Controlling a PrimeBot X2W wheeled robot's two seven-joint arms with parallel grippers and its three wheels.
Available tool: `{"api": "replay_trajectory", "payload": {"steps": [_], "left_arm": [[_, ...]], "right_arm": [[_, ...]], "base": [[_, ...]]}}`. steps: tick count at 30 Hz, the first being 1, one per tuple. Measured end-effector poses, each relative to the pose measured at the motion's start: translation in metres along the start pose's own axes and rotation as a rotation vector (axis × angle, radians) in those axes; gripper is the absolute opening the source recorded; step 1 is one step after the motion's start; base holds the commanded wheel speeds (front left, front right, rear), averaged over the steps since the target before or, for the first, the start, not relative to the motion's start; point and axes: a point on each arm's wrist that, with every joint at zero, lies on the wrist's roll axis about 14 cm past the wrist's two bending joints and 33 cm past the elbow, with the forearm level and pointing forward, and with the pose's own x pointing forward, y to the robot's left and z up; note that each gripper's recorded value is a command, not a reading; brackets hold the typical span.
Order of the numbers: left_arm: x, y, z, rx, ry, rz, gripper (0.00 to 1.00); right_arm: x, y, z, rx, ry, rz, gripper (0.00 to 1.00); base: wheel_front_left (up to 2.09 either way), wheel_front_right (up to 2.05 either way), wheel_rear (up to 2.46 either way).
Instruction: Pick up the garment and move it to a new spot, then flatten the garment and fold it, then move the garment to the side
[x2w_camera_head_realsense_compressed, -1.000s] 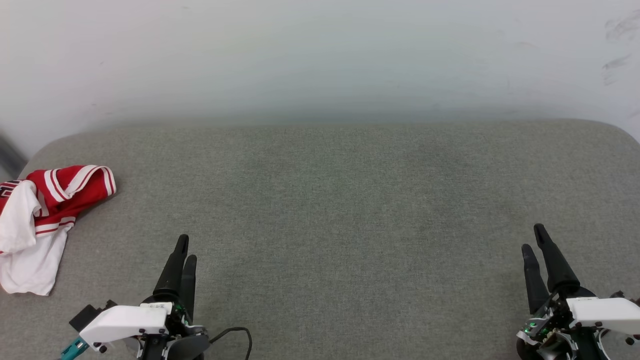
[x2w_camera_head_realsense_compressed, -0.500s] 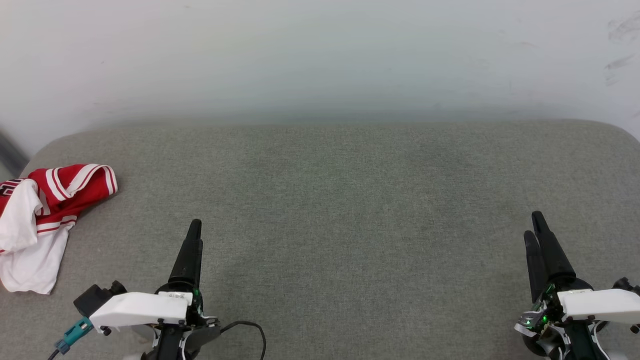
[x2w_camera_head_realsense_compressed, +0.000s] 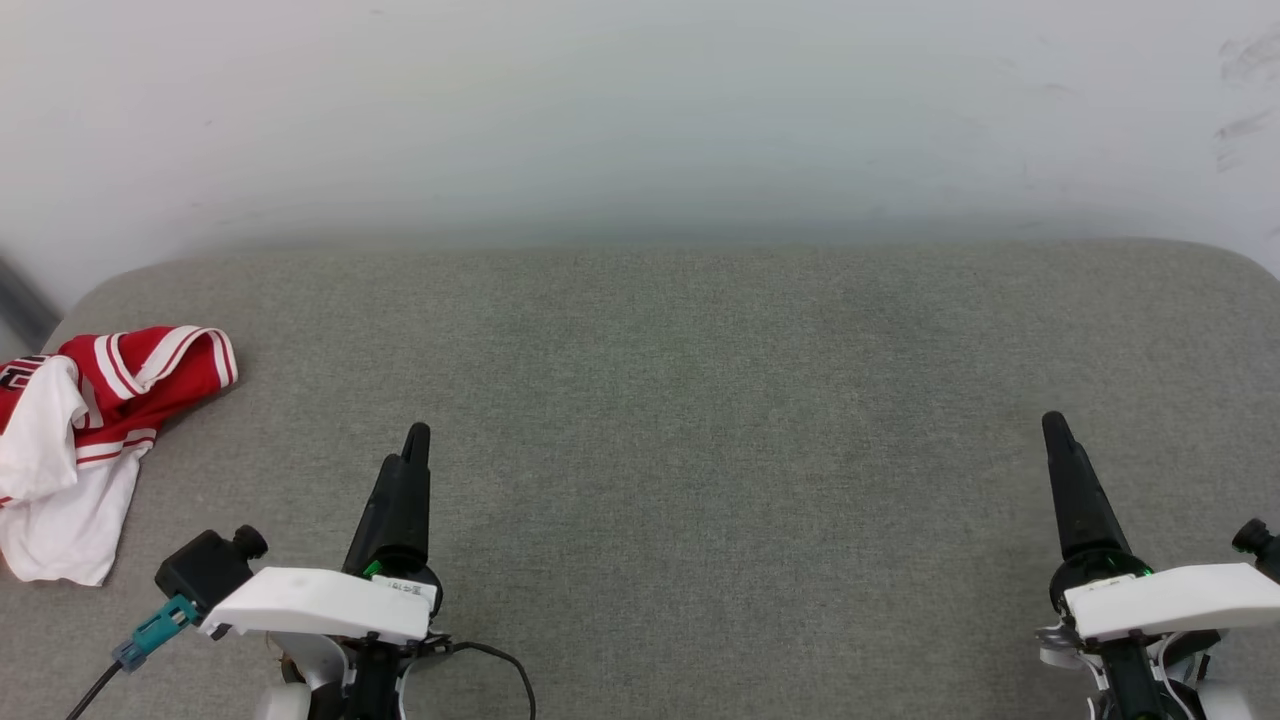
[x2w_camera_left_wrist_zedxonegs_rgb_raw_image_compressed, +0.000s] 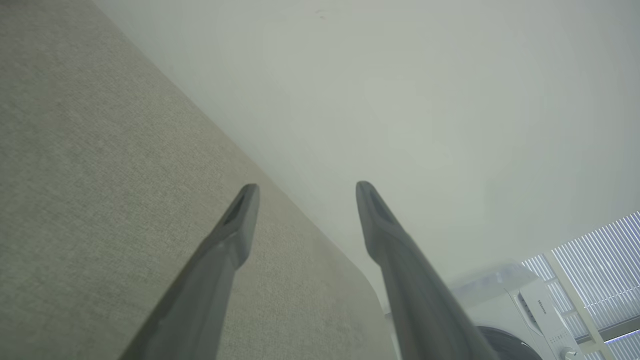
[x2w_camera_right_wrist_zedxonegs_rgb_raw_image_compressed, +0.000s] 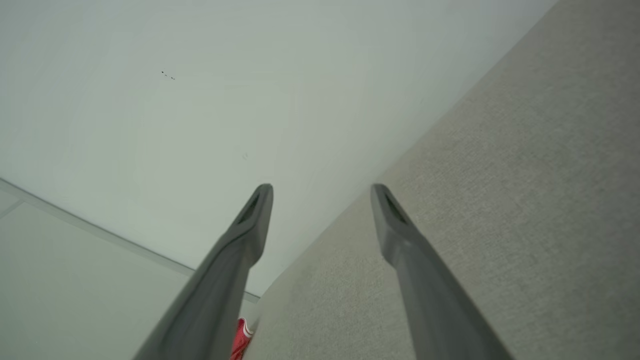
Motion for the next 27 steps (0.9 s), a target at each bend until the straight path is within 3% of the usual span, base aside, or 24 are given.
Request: {"api": "replay_trajectory", "payload": {"steps": [12, 27], "left_arm": [[0.0, -0.007, -0.006, 0.291, 0.013, -0.02, 1.0], [0.002, -0.01, -0.01, 0.531, 0.007, -0.038, 1.0]], "right_arm": [[0.0, 0.004, -0.006, -0.302, 0.025, 0.023, 1.0], [0.002, 0.012, -0.013, -0.546, 0.044, 0.058, 1.0]], "base": [[0.0, 0.0, 0.0], [0.0, 0.0, 0.0]]}}
